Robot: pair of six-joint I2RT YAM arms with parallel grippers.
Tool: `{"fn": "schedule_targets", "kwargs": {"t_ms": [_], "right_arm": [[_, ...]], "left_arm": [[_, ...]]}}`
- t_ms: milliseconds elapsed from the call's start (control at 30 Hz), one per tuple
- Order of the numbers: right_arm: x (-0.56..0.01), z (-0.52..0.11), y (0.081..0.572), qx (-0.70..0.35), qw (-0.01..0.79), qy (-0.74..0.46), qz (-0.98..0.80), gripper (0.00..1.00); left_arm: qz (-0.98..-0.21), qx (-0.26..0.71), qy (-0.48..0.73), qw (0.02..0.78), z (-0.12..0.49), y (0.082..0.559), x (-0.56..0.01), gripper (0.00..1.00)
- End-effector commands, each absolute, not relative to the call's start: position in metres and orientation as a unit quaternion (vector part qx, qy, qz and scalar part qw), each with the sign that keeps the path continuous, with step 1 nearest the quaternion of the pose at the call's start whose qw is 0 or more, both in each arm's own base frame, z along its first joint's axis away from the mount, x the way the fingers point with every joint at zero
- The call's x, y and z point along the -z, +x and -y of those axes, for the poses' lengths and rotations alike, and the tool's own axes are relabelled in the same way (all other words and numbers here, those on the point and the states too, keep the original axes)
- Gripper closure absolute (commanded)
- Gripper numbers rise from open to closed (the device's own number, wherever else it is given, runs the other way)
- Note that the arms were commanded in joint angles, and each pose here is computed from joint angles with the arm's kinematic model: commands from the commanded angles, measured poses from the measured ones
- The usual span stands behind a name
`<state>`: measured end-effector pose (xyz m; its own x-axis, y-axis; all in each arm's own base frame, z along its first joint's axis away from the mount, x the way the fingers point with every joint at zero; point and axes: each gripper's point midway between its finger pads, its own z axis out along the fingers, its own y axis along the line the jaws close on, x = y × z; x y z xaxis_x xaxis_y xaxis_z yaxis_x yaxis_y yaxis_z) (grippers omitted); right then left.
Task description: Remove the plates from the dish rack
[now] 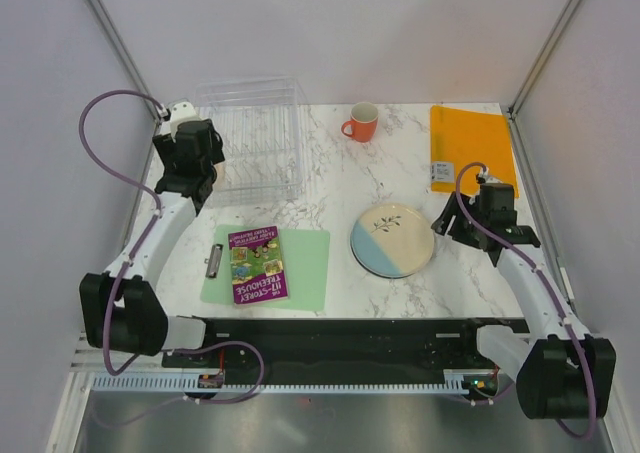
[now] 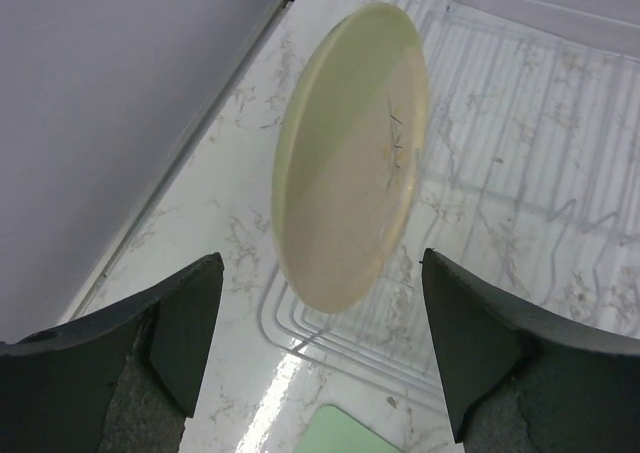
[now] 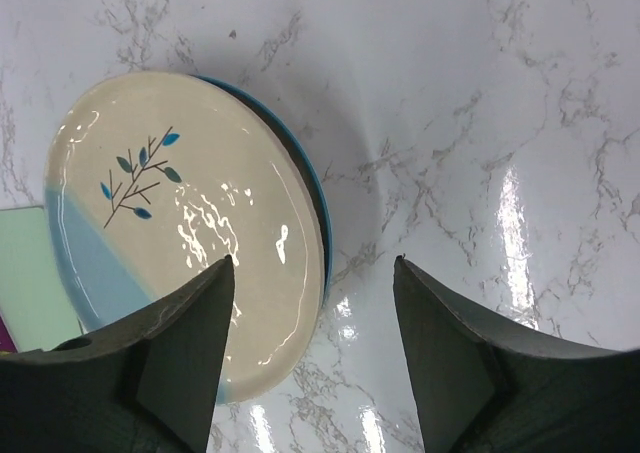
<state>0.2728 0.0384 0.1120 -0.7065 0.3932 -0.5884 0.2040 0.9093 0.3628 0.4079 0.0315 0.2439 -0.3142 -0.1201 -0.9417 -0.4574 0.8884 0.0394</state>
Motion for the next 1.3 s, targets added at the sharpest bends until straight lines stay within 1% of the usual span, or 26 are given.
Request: {"fn": "schedule_targets", "kwargs": {"t_ms": [0,167,233,267,300,433,533,567,600,667,700,933,1200,1267], "right_arm": [[-0.118,-0.038,0.285,-0.133,0.349,0.156,-0.915,0.28],[-0.116,-0.042,0.291,-0.144,0.346,0.15,-0.915,0.28],[-0.116,-0.042,0.294,-0.144,0.346,0.149,-0.915,0.28],[-0.115,-0.043,0.295,-0.145,0.343,0.15,-0.916,0.28],[-0.115,-0.043,0.296,-0.145,0.343,0.148,-0.916,0.28],[-0.109,-0.045,0.3,-0.15,0.335,0.147,-0.918,0.28],[-0.107,-0.045,0.302,-0.151,0.333,0.147,-0.919,0.29],[-0.105,-0.045,0.302,-0.151,0.332,0.146,-0.92,0.29],[-0.106,-0.046,0.302,-0.152,0.332,0.147,-0.919,0.29],[-0.106,-0.046,0.302,-0.153,0.333,0.146,-0.919,0.3],[-0.106,-0.047,0.301,-0.155,0.332,0.146,-0.919,0.3],[-0.109,-0.048,0.297,-0.158,0.339,0.145,-0.916,0.3],[-0.105,-0.048,0.293,-0.158,0.336,0.147,-0.917,0.3],[-0.106,-0.048,0.291,-0.159,0.337,0.146,-0.916,0.3]], "left_arm": [[-0.759,-0.216,-0.211,0.577,-0.069,0.426,-0.267,0.12],[-0.756,-0.241,-0.223,0.567,-0.09,0.452,-0.254,0.1],[-0.766,-0.248,-0.219,0.551,-0.092,0.464,-0.236,0.11],[-0.763,-0.249,-0.222,0.553,-0.094,0.471,-0.239,0.13],[-0.77,-0.255,-0.221,0.542,-0.095,0.477,-0.226,0.14],[-0.774,-0.251,-0.217,0.539,-0.094,0.492,-0.218,0.22],[-0.779,-0.25,-0.21,0.534,-0.093,0.5,-0.212,0.39],[-0.779,-0.251,-0.21,0.535,-0.093,0.5,-0.214,0.54],[-0.778,-0.252,-0.211,0.535,-0.093,0.5,-0.214,0.63],[-0.776,-0.246,-0.21,0.541,-0.092,0.498,-0.22,0.94],[-0.775,-0.246,-0.211,0.542,-0.092,0.497,-0.222,0.98],[-0.76,-0.246,-0.21,0.564,-0.093,0.486,-0.254,0.98],[-0.721,-0.232,-0.198,0.622,-0.085,0.468,-0.329,0.98],[-0.714,-0.228,-0.197,0.631,-0.083,0.465,-0.341,0.98]]}}
